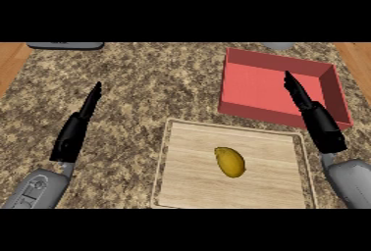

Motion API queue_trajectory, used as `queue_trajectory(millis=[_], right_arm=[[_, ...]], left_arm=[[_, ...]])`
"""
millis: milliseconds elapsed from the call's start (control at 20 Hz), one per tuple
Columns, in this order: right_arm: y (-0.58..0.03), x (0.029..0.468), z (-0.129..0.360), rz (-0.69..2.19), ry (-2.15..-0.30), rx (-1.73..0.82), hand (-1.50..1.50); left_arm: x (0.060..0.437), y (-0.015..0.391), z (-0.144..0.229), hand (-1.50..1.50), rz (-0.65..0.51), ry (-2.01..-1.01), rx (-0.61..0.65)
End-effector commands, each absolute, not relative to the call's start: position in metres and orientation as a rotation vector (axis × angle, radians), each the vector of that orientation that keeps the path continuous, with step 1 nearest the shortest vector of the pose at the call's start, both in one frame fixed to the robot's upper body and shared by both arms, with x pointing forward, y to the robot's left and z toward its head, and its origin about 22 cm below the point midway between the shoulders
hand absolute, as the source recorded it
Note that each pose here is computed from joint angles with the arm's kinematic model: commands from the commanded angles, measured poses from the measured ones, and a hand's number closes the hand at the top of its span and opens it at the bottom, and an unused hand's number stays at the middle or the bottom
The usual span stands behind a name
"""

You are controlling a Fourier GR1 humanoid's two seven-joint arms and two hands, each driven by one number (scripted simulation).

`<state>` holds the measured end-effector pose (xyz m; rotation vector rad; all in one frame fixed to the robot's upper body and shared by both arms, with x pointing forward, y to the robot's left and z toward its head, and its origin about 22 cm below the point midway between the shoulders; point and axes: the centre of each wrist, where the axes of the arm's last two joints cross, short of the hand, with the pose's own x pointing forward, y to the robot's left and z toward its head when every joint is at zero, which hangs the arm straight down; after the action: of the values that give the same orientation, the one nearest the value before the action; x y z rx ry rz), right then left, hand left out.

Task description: Pick the lemon from the tray and place it in the cardboard box

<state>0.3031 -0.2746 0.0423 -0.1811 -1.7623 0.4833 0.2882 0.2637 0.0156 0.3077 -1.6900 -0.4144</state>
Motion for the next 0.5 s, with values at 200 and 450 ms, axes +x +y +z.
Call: queue_trajectory(millis=[200,450], right_arm=[[-0.240,0.285,0.080,0.522,-1.941,-0.006,1.50],[-0.260,0.259,0.037,0.522,-1.802,-0.435,1.50]], left_arm=[[0.262,0.292,-0.021,0.00,-0.022,-1.482,0.387],[0.245,0.286,-0.042,0.00,0.079,-1.376,0.313]])
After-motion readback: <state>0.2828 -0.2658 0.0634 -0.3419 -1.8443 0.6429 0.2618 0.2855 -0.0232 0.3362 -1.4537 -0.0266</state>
